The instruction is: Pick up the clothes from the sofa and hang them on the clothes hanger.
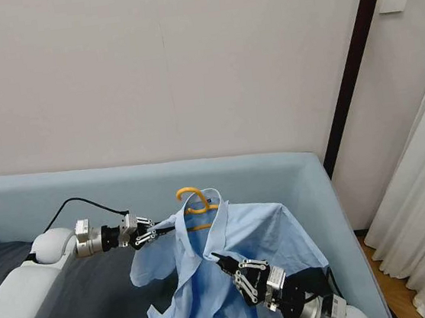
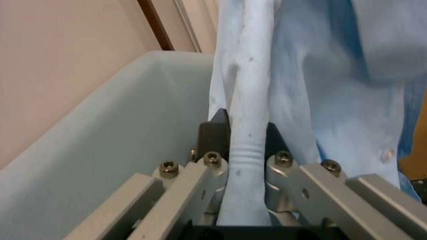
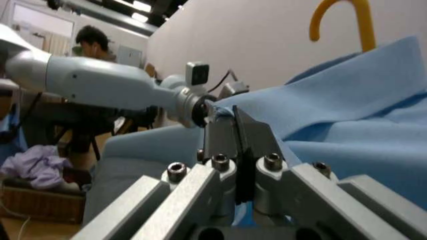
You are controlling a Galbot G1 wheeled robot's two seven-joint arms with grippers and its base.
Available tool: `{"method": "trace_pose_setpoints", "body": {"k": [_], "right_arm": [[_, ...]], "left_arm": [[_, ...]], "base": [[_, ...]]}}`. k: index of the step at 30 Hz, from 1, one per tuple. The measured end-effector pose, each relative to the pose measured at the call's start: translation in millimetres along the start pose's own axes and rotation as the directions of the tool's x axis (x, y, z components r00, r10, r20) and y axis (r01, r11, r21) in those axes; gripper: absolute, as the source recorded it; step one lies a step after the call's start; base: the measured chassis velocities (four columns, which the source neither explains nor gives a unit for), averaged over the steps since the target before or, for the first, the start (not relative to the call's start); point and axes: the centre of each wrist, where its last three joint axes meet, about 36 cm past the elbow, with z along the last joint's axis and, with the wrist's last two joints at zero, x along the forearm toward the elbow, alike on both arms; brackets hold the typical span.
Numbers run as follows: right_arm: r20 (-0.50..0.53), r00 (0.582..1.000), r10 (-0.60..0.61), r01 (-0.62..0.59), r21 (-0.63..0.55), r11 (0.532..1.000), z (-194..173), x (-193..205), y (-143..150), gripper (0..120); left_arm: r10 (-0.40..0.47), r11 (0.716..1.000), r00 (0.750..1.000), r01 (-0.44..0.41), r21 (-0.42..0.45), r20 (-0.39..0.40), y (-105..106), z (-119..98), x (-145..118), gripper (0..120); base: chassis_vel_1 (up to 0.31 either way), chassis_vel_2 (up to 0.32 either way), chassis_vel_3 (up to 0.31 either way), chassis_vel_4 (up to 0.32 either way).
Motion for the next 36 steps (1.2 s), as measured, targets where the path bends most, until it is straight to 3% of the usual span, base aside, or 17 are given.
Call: {"method": "trace_pose_setpoints", "body": {"k": [3, 8, 12, 13, 18, 20, 21, 23, 26, 29, 32, 36], "right_arm": [[-0.039, 0.999, 0.012, -0.010, 0.040, 0.999, 3, 4, -3, 0], [-0.094, 0.979, 0.181, -0.171, 0.113, 0.979, 6, 4, 2, 0], [-0.148, 0.953, 0.266, -0.246, 0.138, 0.959, 7, 8, 6, 10], [-0.205, 0.931, 0.301, -0.274, 0.151, 0.950, 7, 15, 10, 16], [-0.284, 0.909, 0.304, -0.279, 0.124, 0.952, 3, 30, 23, 33], [-0.230, 0.944, 0.239, -0.221, 0.100, 0.970, -8, 34, 21, 45], [-0.230, 0.944, 0.239, -0.221, 0.100, 0.970, -8, 34, 21, 45], [-0.119, 0.978, 0.172, -0.164, 0.076, 0.984, -34, 26, 5, 53], [-0.037, 0.991, 0.125, -0.124, 0.046, 0.991, -75, 16, -20, 67], [-0.027, 0.991, 0.131, -0.129, 0.065, 0.989, -101, 14, -33, 73], [-0.033, 0.982, 0.186, -0.180, 0.129, 0.975, -141, 12, -52, 88], [-0.038, 0.979, 0.202, -0.194, 0.161, 0.968, -164, 14, -69, 98]], "left_arm": [[0.004, 1.000, 1.000, -0.004, -0.003, 0.005, 1, -6, 1, 4], [0.009, 1.000, 1.000, -0.009, -0.010, 0.012, -1, -10, 1, 3], [0.003, 1.000, 1.000, -0.002, -0.014, 0.011, 0, -12, 4, 3], [-0.003, 1.000, 1.000, 0.003, -0.020, 0.008, 2, -15, 7, 3], [-0.027, 0.998, 1.000, 0.027, -0.052, 0.001, 15, -31, 18, 3], [-0.040, 0.996, 0.999, 0.039, -0.074, -0.008, 26, -43, 30, 3], [-0.040, 0.996, 0.999, 0.039, -0.074, -0.008, 26, -43, 30, 3], [-0.049, 0.994, 0.998, 0.046, -0.098, -0.026, 33, -56, 46, 3], [-0.058, 0.991, 0.997, 0.052, -0.121, -0.044, 36, -71, 65, 3], [-0.065, 0.989, 0.997, 0.060, -0.133, -0.037, 39, -80, 73, 3], [-0.077, 0.984, 0.997, 0.077, -0.163, 0.003, 52, -104, 82, 3], [-0.080, 0.977, 0.996, 0.084, -0.194, 0.028, 66, -128, 86, 3]], "base": [[0.000, 0.000, 0.000, 0.000], [0.000, 0.000, 0.000, 0.000], [0.000, 0.000, 0.000, 0.000], [0.000, 0.000, 0.000, 0.000], [0.000, 0.000, 0.000, 0.000], [0.000, 0.000, 0.000, 0.000], [0.000, 0.000, 0.000, 0.000], [0.000, 0.000, 0.000, 0.000], [0.000, 0.000, 0.000, 0.000], [0.000, 0.000, 0.000, 0.000], [0.000, 0.000, 0.000, 0.000], [0.000, 0.000, 0.000, 0.000]]}}
